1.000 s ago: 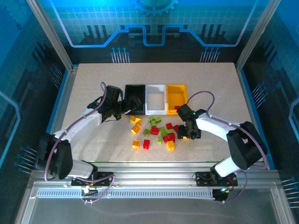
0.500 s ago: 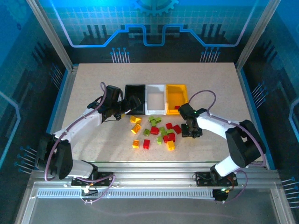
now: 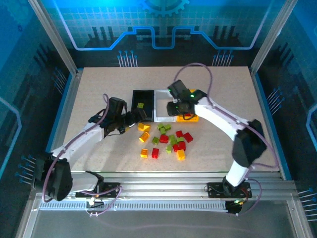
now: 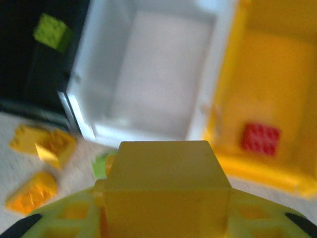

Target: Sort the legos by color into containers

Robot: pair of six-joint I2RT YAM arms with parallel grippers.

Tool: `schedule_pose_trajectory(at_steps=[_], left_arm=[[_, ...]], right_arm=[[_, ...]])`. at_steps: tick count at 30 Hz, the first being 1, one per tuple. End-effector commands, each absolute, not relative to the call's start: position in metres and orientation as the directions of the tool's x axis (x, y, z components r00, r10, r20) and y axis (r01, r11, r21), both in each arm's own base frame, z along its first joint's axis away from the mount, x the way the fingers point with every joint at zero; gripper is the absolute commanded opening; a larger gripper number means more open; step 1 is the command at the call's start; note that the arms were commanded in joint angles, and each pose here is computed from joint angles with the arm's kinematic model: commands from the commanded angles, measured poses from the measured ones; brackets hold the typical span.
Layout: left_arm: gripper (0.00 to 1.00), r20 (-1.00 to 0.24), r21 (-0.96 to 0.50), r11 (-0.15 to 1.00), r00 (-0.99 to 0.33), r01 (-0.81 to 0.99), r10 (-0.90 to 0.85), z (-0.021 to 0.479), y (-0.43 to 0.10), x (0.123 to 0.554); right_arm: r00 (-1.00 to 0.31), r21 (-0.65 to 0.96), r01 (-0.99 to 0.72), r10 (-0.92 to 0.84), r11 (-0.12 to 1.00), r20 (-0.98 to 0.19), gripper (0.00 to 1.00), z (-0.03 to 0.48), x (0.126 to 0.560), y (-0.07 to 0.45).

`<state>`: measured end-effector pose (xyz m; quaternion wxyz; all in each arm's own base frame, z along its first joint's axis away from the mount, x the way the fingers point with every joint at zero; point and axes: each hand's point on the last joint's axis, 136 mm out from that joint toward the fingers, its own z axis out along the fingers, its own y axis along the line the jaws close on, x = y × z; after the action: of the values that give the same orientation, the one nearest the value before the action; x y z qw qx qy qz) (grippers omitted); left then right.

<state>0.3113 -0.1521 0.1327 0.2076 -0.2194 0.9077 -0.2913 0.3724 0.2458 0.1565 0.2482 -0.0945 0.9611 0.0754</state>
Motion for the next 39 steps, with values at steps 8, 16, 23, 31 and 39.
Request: schedule_pose_trajectory(at_steps=[8,16,23,31,39], left_arm=[[0.99,-0.221,-0.6,0.744,-0.833,-0.295,-0.508,0.123,-0.143,0.291],[0.99,-0.224,-0.604,0.743,-0.834,-0.287,-0.504,0.122,-0.143,0.291],[0.99,-0.233,-0.619,0.742,-0.841,-0.258,-0.487,0.13,-0.148,0.295],[0.99,-0.218,-0.661,0.717,-0.857,-0.223,-0.467,0.136,-0.159,0.298],[0.99,-0.192,-0.659,0.709,-0.855,-0.251,-0.481,0.127,-0.16,0.298]], right_arm=[[-0.906,0.015,-0.122,-0.106,0.992,-0.411,0.35,0.102,0.447,0.28],[-0.886,0.064,-0.144,-0.1,0.987,-0.453,0.58,0.11,0.466,0.294],[-0.858,0.089,-0.154,-0.089,0.984,-0.506,0.64,0.148,0.457,0.288],[-0.861,0.135,-0.127,-0.042,0.983,-0.507,0.67,0.163,0.384,0.24],[-0.943,0.044,-0.048,-0.031,0.998,-0.33,0.55,0.096,0.285,0.166]])
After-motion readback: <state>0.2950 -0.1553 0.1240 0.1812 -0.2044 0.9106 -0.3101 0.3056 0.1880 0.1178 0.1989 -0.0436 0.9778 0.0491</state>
